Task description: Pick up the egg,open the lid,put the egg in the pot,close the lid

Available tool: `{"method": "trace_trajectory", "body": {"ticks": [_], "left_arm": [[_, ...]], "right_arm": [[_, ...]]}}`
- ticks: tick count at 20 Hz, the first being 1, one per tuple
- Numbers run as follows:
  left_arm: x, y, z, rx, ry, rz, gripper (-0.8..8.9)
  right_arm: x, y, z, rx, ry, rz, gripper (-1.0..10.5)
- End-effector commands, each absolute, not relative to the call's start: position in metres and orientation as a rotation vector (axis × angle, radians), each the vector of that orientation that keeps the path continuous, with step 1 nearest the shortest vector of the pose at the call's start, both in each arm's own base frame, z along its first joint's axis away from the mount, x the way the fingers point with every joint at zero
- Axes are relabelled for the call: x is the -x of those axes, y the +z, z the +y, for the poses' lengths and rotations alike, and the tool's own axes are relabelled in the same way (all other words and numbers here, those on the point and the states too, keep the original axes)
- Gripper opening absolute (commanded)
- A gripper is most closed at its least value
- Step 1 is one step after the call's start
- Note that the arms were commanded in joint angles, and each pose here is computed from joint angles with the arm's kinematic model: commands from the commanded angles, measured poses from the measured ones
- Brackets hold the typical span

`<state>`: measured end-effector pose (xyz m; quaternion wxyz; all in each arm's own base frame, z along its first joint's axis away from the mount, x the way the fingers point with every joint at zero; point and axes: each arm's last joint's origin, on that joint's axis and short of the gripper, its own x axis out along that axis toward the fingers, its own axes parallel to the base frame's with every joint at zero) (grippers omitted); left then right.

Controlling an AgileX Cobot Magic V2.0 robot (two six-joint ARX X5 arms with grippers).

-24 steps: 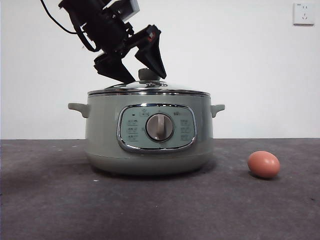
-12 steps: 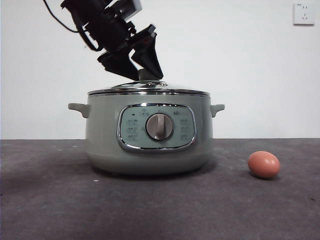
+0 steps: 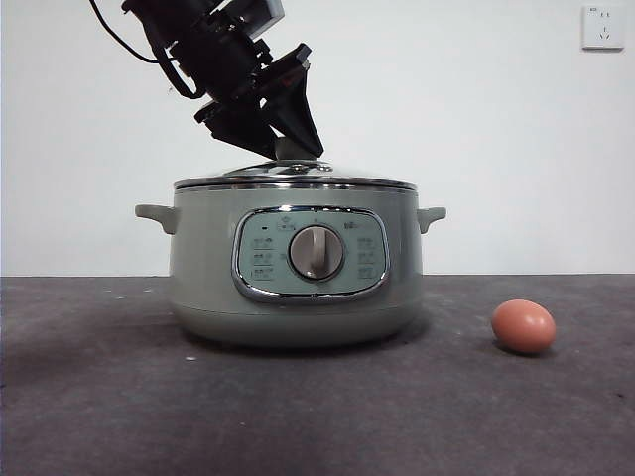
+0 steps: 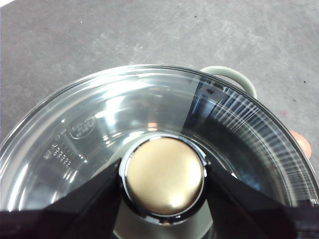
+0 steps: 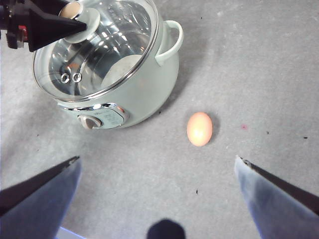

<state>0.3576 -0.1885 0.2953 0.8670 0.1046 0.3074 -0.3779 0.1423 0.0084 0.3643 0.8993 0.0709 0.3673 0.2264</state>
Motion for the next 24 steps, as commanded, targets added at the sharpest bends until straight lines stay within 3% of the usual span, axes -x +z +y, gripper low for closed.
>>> {"method": "trace_trajectory", "body": {"ticks": [1, 16, 24], "left_arm": [[-0.356, 0.288, -0.186, -0.206, -0.779, 0.701, -0.08], [-0.316, 0.369, -0.161, -0.177, -0.762, 0.436, -0.08], [-0.231, 0.450, -0.086, -0.133, -0.626, 0.269, -0.08]], "right_arm": [[-0.143, 0.366, 0.009, -0.141, 0.473, 0.748, 5.4], [-0.154, 0.362, 0.008, -0.148, 0.470, 0.776, 5.3], [-0.202, 0.338, 0.011, -0.163, 0.477, 0.885, 5.3]]}}
